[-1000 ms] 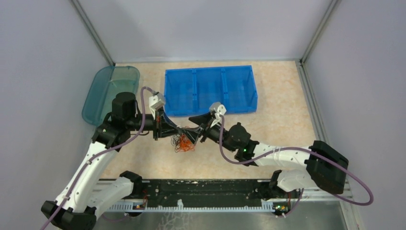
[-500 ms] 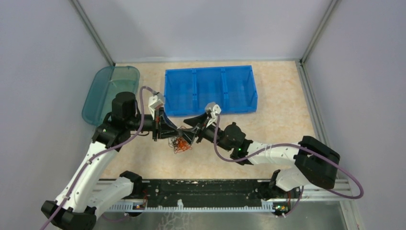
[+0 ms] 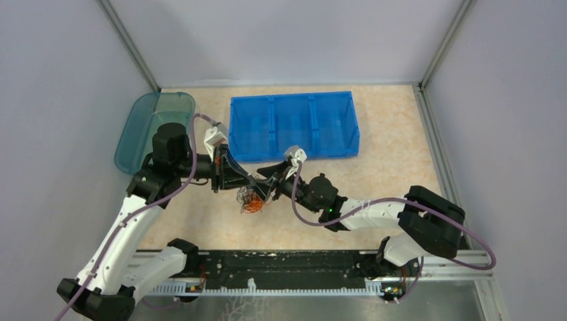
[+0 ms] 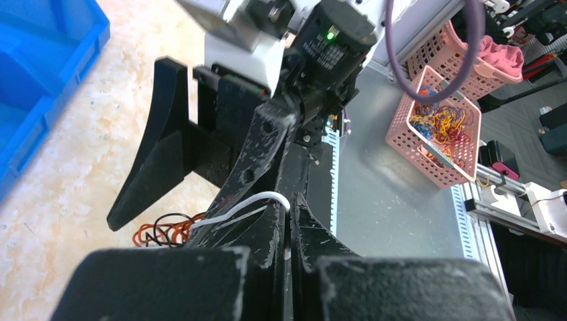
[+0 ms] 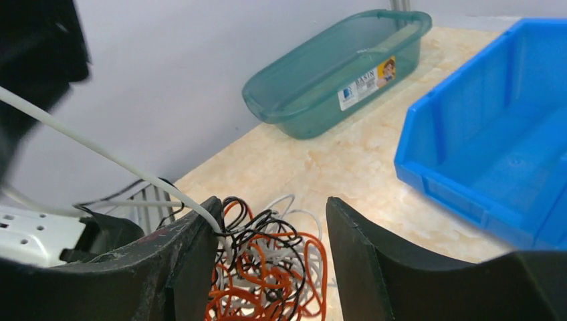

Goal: Untangle the cables

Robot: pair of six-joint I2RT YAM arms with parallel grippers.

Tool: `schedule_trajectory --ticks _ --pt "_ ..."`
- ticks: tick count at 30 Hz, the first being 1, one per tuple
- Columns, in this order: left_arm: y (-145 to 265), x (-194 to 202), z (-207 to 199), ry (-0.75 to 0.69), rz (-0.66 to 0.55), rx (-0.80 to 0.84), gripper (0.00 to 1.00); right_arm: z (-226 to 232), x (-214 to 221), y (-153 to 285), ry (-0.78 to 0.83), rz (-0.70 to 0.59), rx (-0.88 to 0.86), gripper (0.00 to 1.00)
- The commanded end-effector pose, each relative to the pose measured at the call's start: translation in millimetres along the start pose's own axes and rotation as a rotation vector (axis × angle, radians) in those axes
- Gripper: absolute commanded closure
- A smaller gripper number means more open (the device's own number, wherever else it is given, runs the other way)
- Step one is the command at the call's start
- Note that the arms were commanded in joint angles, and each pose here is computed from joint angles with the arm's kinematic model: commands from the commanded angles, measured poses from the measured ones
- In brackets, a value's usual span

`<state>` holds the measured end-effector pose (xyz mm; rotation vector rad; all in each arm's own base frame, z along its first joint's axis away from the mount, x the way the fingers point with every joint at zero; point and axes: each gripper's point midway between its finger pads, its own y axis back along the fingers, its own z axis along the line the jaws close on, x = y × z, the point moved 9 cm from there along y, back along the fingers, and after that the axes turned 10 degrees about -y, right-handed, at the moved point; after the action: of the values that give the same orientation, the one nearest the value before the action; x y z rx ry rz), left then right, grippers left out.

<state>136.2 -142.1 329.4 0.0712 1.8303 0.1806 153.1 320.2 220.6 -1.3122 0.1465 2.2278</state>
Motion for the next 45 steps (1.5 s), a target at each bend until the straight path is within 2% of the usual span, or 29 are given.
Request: schedule_trajectory --ticks 1,16,36,40,43,45 --pt "5 -30 -16 -0.101 -0.061 0.064 0.99 -10 10 9 0.011 -0.008 0.061 0.42" --pt "13 -47 -25 -0.203 -0.075 0.043 0.98 -42 40 56 0.001 0.034 0.215 0.45" --pt "33 -105 -31 -0.576 -0.189 -0.211 1.00 -72 77 86 0.014 0.134 0.354 0.45" --pt "41 -124 -34 -0.683 -0.248 -0.303 1.00 -77 82 91 0.017 0.147 0.385 0.46" --pt "41 -126 -35 -0.679 -0.250 -0.300 0.99 -75 79 93 0.008 0.133 0.377 0.45" --pt "38 -118 -34 -0.626 -0.219 -0.256 0.98 -70 69 92 0.010 0.102 0.368 0.41"
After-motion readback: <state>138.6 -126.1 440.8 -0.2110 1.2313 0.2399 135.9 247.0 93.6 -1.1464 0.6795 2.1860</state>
